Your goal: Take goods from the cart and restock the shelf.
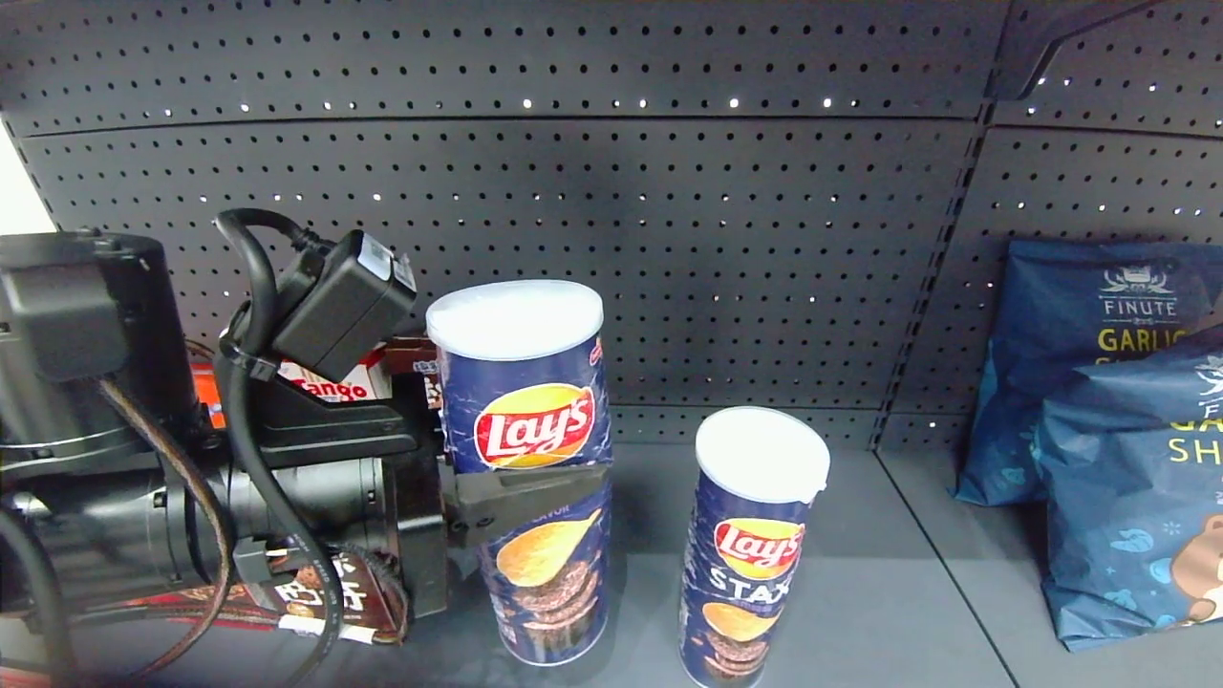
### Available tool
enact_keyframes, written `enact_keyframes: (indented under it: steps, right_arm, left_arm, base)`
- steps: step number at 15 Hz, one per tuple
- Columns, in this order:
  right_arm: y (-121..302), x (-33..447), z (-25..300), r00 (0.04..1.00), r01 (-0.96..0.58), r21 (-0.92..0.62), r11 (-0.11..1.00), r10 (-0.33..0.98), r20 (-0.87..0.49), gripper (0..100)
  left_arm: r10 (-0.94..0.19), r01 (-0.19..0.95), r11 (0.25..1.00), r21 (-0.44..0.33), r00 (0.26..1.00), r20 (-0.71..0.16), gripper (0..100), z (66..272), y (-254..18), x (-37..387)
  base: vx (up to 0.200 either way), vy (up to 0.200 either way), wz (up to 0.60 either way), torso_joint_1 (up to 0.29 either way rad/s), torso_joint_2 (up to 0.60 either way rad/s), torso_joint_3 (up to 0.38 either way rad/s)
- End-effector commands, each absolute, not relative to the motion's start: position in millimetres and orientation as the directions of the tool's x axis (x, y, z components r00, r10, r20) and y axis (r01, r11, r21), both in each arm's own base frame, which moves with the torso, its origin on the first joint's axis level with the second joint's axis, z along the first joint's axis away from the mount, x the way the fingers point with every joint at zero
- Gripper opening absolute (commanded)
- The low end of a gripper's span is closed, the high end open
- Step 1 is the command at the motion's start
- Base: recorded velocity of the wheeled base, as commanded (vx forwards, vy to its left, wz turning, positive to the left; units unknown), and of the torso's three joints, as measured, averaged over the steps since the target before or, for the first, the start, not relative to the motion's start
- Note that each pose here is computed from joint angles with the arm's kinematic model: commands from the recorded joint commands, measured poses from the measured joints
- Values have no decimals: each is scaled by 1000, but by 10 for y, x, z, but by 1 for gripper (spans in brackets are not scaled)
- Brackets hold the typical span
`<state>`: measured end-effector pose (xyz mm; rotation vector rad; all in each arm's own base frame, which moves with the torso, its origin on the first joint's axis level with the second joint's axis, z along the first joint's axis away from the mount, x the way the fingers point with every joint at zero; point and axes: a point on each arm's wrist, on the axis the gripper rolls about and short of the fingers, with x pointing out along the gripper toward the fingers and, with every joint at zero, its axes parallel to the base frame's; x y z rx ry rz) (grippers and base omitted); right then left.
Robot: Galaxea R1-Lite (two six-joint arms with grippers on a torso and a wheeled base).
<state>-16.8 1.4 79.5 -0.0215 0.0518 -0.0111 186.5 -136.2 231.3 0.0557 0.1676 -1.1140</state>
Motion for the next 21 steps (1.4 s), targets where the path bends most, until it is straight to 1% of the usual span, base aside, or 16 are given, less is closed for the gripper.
enact_keyframes:
  steps: [1,3,10,12,13,15,16,17,18,19,21]
  right_arm:
    - [3,-178,767,995,64,0,998,-64,-72,100]
    - [4,-178,770,996,61,-6,998,-61,-69,100]
    - [5,-177,767,996,58,-4,998,-58,-69,100]
    - [5,-177,767,996,58,-4,998,-58,-69,100]
    - [5,-177,767,996,58,-4,998,-58,-69,100]
    - [5,-177,767,996,58,-4,998,-58,-69,100]
    - [5,-177,767,996,58,-4,998,-58,-69,100]
    - [5,-178,767,996,58,-4,998,-58,-67,100]
    - [5,-177,767,996,58,-4,998,-58,-69,100]
    - [5,-177,767,996,58,-4,998,-58,-69,100]
    - [5,-177,767,996,58,-4,998,-58,-69,100]
  left_arm:
    - [-889,897,441,-34,431,-154,0,2331,-1362,1865]
    - [-890,897,442,-25,435,-136,0,2347,-1363,1873]
    - [-881,887,461,-21,455,-131,0,2361,-1345,1926]
    - [-881,886,463,-15,458,-116,0,2413,-1354,1959]
    - [-878,883,469,-10,466,-108,0,2456,-1350,1994]
    - [-873,877,480,-6,476,-107,0,2456,-1387,2107]
    - [-864,868,496,-4,493,-100,0,2455,-1390,2206]
    - [-855,859,512,-6,510,-92,0,2498,-1389,2321]
    - [-855,858,513,-20,509,-103,0,2532,-1427,2398]
    - [-854,859,510,-35,502,-136,0,2502,-1459,2465]
    - [-849,858,511,-50,496,-182,0,2348,-1574,2679]
  base:
    - [0,0,0,0,0,0]
    - [0,0,0,0,0,0]
    - [0,0,0,0,0,0]
    - [0,0,0,0,0,0]
    - [0,0,0,0,0,0]
    - [0,0,0,0,0,0]
    - [0,0,0,0,0,0]
    - [0,0,0,0,0,0]
    - [0,0,0,0,0,0]
    - [0,0,0,0,0,0]
    - [0,0,0,0,0,0]
